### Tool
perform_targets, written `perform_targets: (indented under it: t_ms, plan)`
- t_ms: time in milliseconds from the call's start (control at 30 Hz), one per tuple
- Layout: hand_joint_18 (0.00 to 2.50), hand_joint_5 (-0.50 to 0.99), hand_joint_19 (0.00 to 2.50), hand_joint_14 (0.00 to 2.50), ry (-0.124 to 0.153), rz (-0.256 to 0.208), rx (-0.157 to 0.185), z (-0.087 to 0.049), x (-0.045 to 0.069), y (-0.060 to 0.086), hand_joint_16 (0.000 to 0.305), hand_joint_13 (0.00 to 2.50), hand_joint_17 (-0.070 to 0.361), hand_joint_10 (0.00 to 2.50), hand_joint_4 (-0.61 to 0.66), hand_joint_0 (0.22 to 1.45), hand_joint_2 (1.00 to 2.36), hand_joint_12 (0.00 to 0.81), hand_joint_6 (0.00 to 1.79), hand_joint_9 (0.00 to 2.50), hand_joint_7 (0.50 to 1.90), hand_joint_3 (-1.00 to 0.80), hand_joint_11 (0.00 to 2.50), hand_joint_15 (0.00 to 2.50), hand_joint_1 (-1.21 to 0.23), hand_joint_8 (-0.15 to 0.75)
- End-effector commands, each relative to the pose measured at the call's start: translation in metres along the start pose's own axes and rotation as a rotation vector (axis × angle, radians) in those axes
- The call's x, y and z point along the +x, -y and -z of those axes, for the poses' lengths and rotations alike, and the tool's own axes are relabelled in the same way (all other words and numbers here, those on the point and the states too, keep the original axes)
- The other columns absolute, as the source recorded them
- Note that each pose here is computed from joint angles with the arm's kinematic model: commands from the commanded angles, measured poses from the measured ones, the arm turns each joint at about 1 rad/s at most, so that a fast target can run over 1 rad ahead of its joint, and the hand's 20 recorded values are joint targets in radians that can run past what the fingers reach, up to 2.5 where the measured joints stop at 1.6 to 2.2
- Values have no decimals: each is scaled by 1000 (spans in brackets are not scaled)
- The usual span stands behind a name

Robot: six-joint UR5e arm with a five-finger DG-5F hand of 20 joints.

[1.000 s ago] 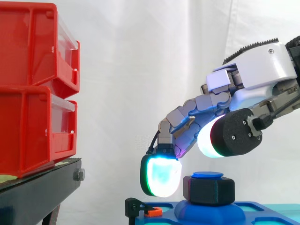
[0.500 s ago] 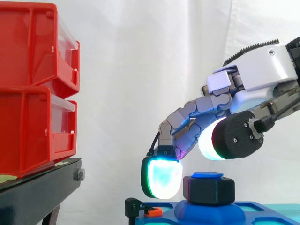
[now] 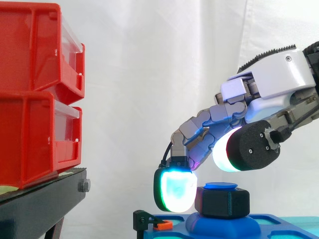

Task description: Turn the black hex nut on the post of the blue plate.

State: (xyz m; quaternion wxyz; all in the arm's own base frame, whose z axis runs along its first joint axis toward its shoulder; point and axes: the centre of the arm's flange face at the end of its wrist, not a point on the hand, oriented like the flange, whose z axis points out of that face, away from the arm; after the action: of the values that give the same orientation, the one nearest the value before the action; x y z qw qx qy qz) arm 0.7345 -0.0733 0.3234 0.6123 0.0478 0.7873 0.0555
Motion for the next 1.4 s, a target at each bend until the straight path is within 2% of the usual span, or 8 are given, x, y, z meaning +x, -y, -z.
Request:
perform_targets:
  t_ms: [0,433,800,1000,1200,1367]
  plan:
    - [0,-136,304,3,-2,2,-2,0,1,3,15,392,33,0,322,526,1000,216,503,497,984,-500,0,82,-307,268]
    - [0,-135,310,3,1,-3,-10,3,-2,18,14,392,32,0,322,527,1000,215,503,498,989,-500,0,85,-307,269]
    - [0,-135,310,3,-2,-1,-4,8,-4,41,14,392,32,0,323,526,1000,215,503,499,990,-500,0,88,-308,267]
    - [0,-135,311,3,-4,-3,-5,9,-5,46,14,391,31,0,325,527,1000,214,503,498,993,-500,0,85,-307,266]
    - [0,-135,308,3,6,0,-9,9,-10,49,14,390,31,0,322,526,1000,215,503,496,988,-500,0,84,-306,268]
    - [0,-136,307,3,19,7,-14,9,-21,47,14,391,31,0,322,526,1000,215,503,496,979,-500,0,84,-306,267]
